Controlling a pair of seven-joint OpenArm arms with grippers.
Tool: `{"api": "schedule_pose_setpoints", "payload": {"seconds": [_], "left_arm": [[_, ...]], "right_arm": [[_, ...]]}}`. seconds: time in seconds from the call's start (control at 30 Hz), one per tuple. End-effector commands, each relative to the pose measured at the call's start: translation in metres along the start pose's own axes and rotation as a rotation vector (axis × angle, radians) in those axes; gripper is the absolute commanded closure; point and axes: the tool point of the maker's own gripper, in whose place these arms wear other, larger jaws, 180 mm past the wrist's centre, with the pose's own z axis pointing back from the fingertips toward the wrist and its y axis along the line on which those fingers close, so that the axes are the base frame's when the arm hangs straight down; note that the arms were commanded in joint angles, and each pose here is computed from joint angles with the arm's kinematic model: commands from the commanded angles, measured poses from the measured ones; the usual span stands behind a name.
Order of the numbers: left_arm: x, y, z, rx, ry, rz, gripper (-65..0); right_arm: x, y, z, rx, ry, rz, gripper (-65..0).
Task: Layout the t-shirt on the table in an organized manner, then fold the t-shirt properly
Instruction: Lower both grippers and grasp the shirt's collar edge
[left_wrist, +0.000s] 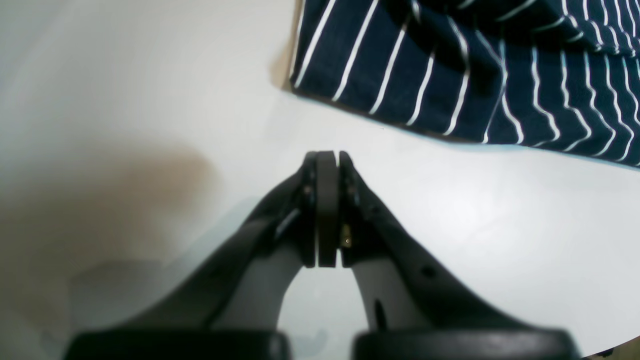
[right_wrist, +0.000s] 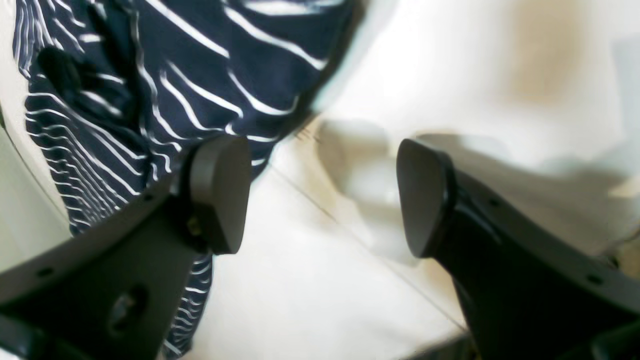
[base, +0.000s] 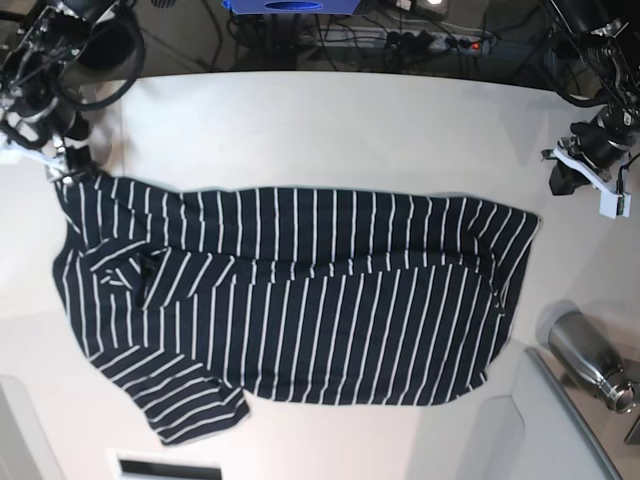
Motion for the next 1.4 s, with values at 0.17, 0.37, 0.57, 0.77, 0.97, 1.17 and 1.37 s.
{"api": "schedule_pose_setpoints", "payload": {"seconds": [0.17,0.37,0.57,0.77,0.97,1.17,1.37], "left_arm": [[0.017,0.006,0.006,0.004,-0.046,-0.022,0.0],[0.017,0.006,0.006,0.006,-0.047,-0.021,0.0],[0.015,0.006,0.005,0.005,-0.044,-0.017,0.0],[0.018,0.006,0.005,0.004,-0.05,-0.016,-13.2],[0.028,0.004,0.002,-0.004,-0.076,-0.01,-42.5],[0.027,0.006,-0.029,-0.041,-0.064,0.118,-42.5],[0.012,0.004,-0.045,-0.065,-0.031,0.207,-41.6]], "right_arm": [[0.012,0.015,-0.02,0.049,-0.008,-0.01,-43.2],[0.028,0.008,-0.025,0.035,-0.062,-0.02,-43.2],[0.026,0.005,-0.026,0.027,-0.06,-0.022,-42.9],[0.027,0.007,-0.026,0.034,-0.062,-0.018,-6.5],[0.021,0.005,-0.027,0.032,-0.048,-0.023,-0.6],[0.015,0.001,-0.03,0.022,-0.026,-0.035,-0.6],[0.016,0.001,-0.029,0.023,-0.029,-0.033,-0.6]]}}
